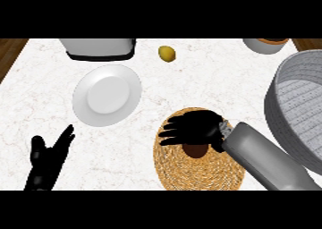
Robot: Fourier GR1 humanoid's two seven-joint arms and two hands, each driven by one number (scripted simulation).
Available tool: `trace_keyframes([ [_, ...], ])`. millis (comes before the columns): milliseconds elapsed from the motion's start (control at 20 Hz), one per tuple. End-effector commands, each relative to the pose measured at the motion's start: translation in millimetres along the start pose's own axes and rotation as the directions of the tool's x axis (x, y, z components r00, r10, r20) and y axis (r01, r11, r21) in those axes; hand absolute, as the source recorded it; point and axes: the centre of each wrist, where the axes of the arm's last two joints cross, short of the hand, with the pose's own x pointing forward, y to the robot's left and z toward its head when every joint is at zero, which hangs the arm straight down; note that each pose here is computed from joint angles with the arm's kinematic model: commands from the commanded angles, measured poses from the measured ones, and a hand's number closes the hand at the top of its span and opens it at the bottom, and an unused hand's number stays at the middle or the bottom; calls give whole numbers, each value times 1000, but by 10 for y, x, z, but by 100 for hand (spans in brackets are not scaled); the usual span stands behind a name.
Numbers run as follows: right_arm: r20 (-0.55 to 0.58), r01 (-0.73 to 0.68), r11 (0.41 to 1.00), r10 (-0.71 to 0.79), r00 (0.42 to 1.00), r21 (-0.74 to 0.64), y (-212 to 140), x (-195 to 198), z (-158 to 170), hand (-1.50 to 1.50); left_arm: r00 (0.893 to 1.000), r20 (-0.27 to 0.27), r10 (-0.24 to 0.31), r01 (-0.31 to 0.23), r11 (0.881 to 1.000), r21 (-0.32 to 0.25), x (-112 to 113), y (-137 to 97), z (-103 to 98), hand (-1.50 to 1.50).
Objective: Pick the cupcake from the placemat and place it in the basket
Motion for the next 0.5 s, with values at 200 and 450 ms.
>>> trace_keyframes([
  [200, 20, 8, 1000, -9, 1000, 15, 180, -118, -100, -150, 998, -56, 4, -3, 1000, 7, -186, 80, 5, 0],
  [450, 20, 9, 999, -10, 1000, 31, 303, -179, -106, -150, 999, -45, 21, -21, 1000, -2, -104, 45, 84, 0],
])
